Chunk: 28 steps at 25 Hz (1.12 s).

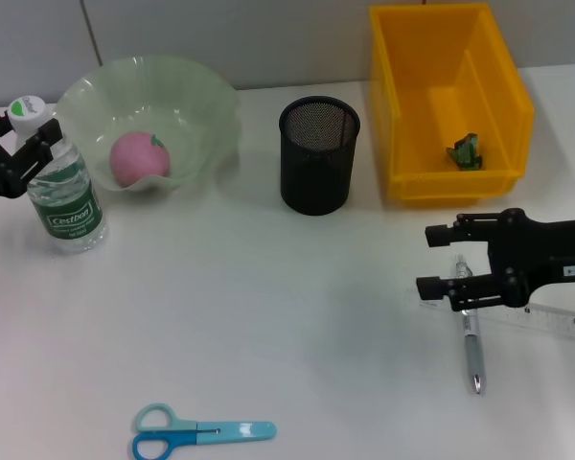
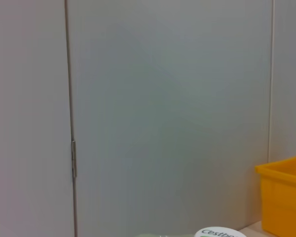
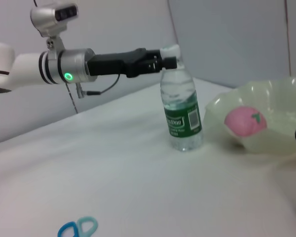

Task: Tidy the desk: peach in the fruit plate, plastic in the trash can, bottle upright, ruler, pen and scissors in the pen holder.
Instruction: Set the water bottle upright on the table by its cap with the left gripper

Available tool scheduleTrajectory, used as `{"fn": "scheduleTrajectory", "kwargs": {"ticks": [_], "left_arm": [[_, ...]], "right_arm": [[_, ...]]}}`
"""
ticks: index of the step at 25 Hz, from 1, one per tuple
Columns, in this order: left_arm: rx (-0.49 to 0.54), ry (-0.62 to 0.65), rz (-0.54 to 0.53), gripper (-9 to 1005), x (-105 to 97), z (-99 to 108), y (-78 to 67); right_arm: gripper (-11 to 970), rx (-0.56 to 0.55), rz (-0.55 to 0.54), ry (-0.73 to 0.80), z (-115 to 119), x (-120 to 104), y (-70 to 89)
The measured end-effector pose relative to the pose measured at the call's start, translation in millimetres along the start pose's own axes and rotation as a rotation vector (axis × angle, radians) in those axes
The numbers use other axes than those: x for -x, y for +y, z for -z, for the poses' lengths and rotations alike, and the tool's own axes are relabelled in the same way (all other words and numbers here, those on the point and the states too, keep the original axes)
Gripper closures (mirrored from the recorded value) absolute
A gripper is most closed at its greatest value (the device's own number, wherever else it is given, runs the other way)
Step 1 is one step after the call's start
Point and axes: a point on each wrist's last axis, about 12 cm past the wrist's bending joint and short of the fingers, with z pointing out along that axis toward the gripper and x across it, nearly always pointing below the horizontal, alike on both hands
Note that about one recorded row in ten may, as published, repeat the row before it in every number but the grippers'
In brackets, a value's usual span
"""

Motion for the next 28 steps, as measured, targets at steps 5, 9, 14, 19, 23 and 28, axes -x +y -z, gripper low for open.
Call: {"fn": "scheduleTrajectory", "kwargs": {"ticks": [5,9,14,19,23,28], "left_arm": [[0.005,-0.003,0.007,561,-0.3,-1.5,0.0],[0.009,-0.005,0.01,561,-0.5,-1.6,0.1],[0.015,-0.006,0.012,560,-0.7,-1.9,0.3],[0.028,-0.022,0.034,560,-2.0,-1.1,0.0],[0.031,-0.024,0.043,559,-3.3,-0.8,-0.3],[0.031,-0.024,0.049,559,-4.4,-0.9,-1.1]], "right_arm": [[164,-0.01,0.026,-0.026,-2.8,-2.2,2.3],[163,-0.017,0.024,-0.034,-1.9,-2.7,2.3],[163,-0.018,0.023,-0.034,-1.5,-3.4,2.6],[164,-0.021,0.02,-0.035,-0.7,-4.6,3.0],[164,-0.023,0.017,-0.034,0.0,-6.1,3.6],[163,-0.023,0.015,-0.034,0.2,-6.9,4.1]]}}
